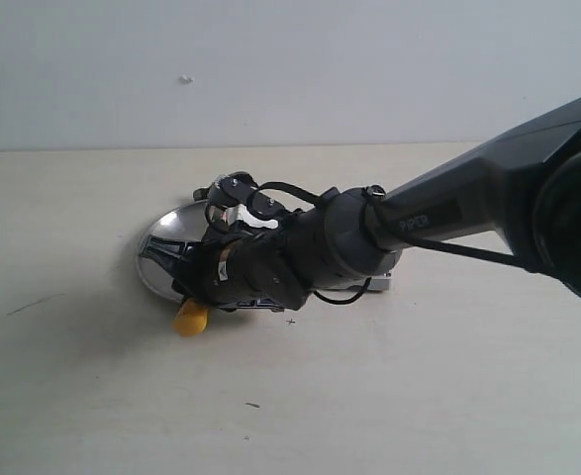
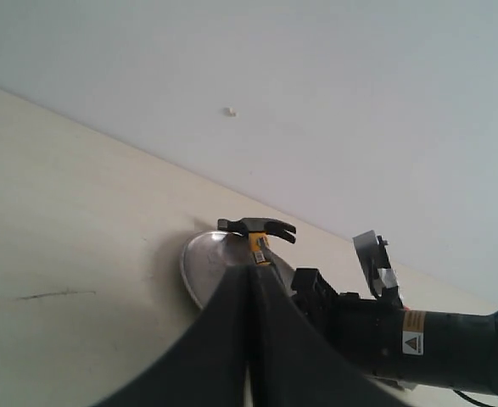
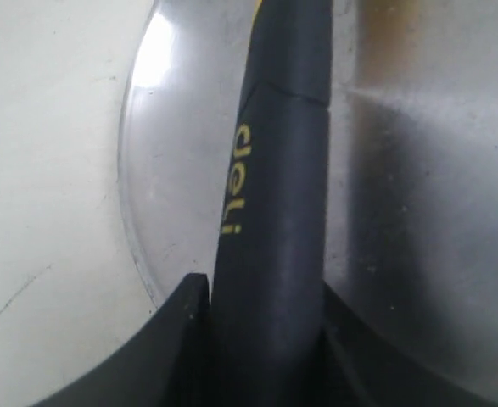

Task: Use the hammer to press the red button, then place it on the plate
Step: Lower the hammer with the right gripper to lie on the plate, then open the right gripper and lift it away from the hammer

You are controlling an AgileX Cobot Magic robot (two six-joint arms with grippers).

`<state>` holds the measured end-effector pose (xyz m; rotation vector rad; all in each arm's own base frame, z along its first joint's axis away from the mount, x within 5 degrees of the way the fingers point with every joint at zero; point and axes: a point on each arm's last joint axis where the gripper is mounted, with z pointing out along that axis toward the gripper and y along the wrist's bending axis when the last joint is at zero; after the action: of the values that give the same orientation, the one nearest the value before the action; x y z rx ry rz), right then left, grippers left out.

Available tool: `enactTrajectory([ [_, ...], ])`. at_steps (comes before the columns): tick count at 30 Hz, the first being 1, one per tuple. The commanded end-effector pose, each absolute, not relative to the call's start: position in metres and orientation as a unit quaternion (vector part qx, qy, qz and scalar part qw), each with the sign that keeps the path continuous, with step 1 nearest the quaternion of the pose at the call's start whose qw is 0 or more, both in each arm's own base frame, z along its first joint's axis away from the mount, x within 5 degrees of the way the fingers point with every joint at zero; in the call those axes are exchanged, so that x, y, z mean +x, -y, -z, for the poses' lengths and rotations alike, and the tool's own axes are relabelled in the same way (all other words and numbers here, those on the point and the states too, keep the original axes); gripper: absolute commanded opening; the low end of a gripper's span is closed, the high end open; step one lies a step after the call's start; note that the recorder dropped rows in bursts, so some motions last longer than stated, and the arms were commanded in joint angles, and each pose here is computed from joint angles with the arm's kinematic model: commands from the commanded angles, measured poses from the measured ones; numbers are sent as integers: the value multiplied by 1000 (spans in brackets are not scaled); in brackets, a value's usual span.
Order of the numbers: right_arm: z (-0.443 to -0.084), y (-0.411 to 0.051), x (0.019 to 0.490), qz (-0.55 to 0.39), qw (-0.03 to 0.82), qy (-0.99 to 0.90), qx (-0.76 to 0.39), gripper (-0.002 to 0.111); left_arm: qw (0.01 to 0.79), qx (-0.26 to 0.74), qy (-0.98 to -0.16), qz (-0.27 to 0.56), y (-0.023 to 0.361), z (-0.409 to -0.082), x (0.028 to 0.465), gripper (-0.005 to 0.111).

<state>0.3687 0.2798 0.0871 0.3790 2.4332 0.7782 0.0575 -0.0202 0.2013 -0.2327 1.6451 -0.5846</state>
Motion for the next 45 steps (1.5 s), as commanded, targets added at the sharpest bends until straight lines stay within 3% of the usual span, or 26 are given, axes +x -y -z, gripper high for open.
enactTrajectory([
  [1,-95,-281,373,-298,294,-900,125,40,637,-98,-720,258,21,-202,57,0],
  [45,-121,-262,370,-221,277,-932,81,43,637,-98,-720,258,21,-202,57,0],
])
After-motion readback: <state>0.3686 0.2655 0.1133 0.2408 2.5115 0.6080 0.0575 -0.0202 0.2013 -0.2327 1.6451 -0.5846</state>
